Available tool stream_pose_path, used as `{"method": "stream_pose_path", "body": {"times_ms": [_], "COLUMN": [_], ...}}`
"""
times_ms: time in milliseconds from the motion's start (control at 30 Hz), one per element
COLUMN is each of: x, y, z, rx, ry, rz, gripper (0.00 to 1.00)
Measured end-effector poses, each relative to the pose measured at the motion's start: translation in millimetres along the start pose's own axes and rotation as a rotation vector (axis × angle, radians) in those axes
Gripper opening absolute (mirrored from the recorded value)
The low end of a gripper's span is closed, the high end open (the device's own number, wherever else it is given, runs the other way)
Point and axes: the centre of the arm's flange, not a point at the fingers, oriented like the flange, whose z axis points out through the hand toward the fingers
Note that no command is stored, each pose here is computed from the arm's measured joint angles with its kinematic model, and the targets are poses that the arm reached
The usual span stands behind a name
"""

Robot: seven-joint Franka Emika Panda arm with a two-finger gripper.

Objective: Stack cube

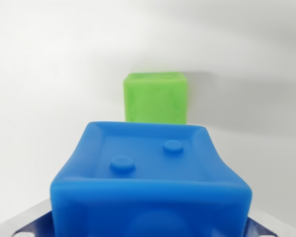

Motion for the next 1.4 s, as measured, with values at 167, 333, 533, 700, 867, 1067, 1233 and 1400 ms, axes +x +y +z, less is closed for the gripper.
{"method": "stream_pose_path", "body": {"times_ms": [167, 333, 533, 700, 867, 1067, 1233, 1400], "x": [6.9, 6.9, 6.9, 7.1, 6.8, 6.5, 6.3, 6.1], "y": [-1.6, -1.6, -1.5, -1.3, -0.9, -0.6, -0.3, -0.2], "z": [0.0, 14.8, 35.7, 48.7, 61.0, 73.3, 83.0, 89.6], "rx": [-0.0004, -0.0037, -0.0048, -0.0037, -0.0046, -0.0041, -0.0047, -0.0045], "ry": [-0.0004, -0.0053, -0.0075, -0.0062, -0.0075, -0.0072, -0.0081, -0.0078], "rz": [-0.025, -0.027, -0.029, -0.029, -0.030, -0.030, -0.030, -0.030], "gripper": [0.00, 0.00, 0.00, 0.00, 0.00, 0.00, 0.00, 0.00]}}
